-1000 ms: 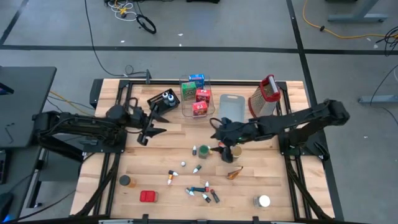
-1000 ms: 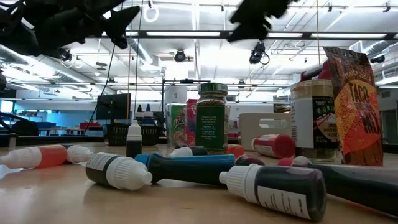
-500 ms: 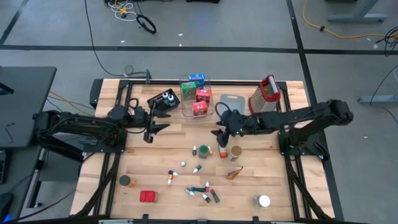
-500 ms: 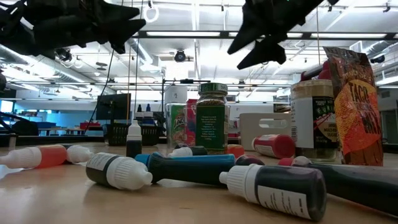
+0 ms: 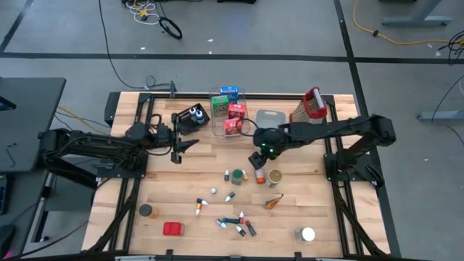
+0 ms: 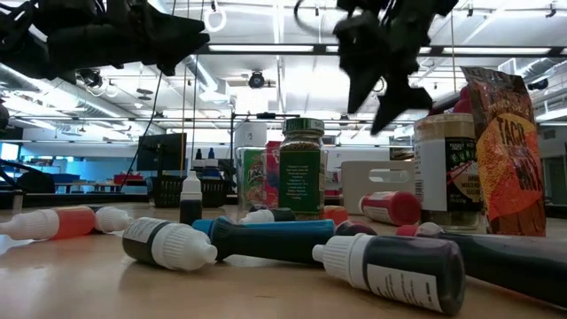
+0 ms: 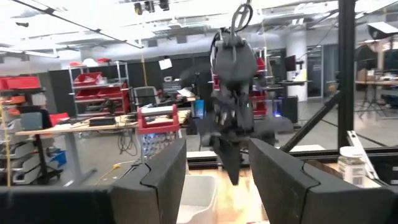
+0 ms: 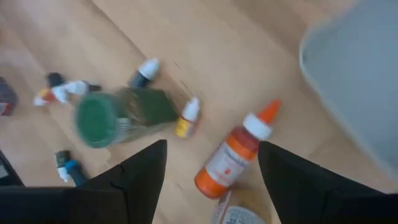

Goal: Pick & Place Kitchen Items
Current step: Put the large orange food coloring bottle into the black bin

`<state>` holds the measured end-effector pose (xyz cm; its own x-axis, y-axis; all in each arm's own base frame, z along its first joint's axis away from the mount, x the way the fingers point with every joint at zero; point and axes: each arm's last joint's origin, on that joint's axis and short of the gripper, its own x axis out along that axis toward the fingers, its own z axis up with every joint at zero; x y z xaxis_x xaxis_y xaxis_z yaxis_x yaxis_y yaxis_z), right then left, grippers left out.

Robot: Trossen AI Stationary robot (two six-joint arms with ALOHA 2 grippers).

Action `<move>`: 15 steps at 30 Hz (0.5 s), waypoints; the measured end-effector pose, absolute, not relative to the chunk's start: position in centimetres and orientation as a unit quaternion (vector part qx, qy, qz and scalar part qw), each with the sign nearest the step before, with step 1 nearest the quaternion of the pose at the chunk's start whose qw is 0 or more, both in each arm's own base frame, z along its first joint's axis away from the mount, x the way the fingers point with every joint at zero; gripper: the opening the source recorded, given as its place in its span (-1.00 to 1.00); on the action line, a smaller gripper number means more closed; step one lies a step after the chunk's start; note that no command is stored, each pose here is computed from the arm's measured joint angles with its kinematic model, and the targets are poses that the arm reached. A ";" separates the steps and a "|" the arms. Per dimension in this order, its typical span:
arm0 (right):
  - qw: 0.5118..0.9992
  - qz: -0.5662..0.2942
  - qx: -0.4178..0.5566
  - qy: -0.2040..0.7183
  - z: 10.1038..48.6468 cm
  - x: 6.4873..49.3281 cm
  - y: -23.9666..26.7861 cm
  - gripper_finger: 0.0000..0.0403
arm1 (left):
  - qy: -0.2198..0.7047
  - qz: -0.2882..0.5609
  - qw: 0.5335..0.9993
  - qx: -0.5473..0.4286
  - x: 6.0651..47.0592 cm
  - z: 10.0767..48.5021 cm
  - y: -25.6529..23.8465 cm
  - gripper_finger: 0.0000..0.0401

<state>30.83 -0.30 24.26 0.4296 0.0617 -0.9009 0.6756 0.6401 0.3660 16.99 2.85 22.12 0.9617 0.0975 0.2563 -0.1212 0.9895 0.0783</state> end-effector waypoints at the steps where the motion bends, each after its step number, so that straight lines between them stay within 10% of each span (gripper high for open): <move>1: 0.745 -0.204 0.388 0.504 23.7 31.1 -0.4 0.31 | -0.127 0.057 0.989 0.047 17.0 22.1 2.9 -0.08; 15: 0.627 -0.254 0.464 0.572 18.6 32.6 0.5 0.31 | -0.106 0.066 0.989 0.076 17.1 21.7 2.9 -0.08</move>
